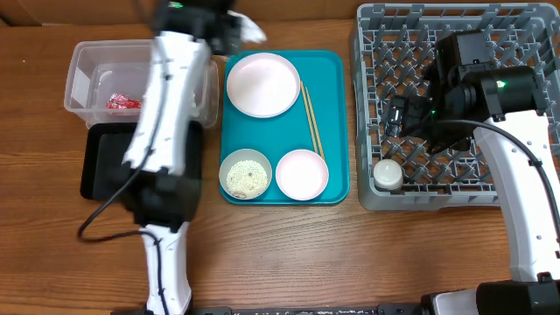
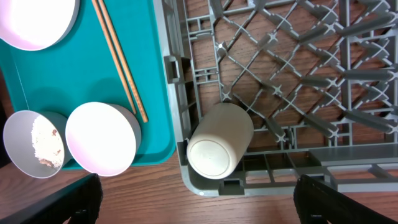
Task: Sort waste into correct bins and load items into the dishwasher
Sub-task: 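Drop the tissue into the clear bin with the left gripper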
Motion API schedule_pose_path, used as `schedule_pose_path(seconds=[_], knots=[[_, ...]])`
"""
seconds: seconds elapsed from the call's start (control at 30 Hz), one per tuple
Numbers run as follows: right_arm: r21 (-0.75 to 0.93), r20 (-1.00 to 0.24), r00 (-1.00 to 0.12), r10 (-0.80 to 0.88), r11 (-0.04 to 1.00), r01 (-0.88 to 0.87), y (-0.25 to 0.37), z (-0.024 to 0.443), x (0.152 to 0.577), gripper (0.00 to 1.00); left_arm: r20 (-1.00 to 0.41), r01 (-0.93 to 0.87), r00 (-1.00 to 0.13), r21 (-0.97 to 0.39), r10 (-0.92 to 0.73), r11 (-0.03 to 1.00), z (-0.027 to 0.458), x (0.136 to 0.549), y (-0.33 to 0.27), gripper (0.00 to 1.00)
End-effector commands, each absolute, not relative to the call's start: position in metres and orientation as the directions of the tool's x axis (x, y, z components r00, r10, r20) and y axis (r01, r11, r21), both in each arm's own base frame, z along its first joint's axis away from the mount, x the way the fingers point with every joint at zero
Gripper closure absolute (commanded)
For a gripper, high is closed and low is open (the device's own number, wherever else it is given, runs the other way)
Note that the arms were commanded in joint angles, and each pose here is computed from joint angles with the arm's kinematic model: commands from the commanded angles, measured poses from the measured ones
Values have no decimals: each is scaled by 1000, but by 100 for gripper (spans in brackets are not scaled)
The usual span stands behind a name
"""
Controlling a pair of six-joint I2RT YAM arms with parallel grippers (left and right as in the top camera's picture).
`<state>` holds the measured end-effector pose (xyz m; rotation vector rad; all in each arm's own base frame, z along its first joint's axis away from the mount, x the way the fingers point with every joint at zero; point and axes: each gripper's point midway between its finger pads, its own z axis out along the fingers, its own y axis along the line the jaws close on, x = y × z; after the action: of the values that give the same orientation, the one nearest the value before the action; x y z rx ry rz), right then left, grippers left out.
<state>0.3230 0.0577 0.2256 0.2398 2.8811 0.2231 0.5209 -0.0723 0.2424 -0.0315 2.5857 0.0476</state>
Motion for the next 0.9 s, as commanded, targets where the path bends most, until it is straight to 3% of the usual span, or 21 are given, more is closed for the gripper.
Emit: schedule_pose_path(seconds=[0.0,0.23,0.3,0.33,0.4,0.5,0.53,0.63,0.87], knots=[[176,-248,-953,176,975,134,57,231,325,0,-471,-295,-845,13,-254,955,226,514,-17,96],[177,-252,-952,176,975,133,58,232,326,0,-340,-479,-830,25,-443,877,167,511,36,95],[177,-251,-952,176,975,134,58,232,326,0,-304,-481,-839,27,-452,876,150,513,39,88],[177,-251,-952,176,975,134,58,232,326,0,-289,-482,-843,29,-454,876,143,513,39,80],[177,-251,-952,176,975,134,58,232,326,0,-274,-475,-851,34,-449,879,135,513,39,38],[177,-251,-952,176,975,134,58,232,326,0,-281,-424,-872,28,-400,905,138,517,36,12],[177,-251,-952,176,975,134,58,232,326,0,-286,-396,-882,16,-376,918,142,518,33,8],[177,-252,-952,176,975,134,58,232,326,0,-305,-355,-888,-24,-345,935,165,515,26,2],[178,-256,-951,176,975,133,58,232,327,0,-347,-313,-877,-111,-332,943,246,474,6,6]])
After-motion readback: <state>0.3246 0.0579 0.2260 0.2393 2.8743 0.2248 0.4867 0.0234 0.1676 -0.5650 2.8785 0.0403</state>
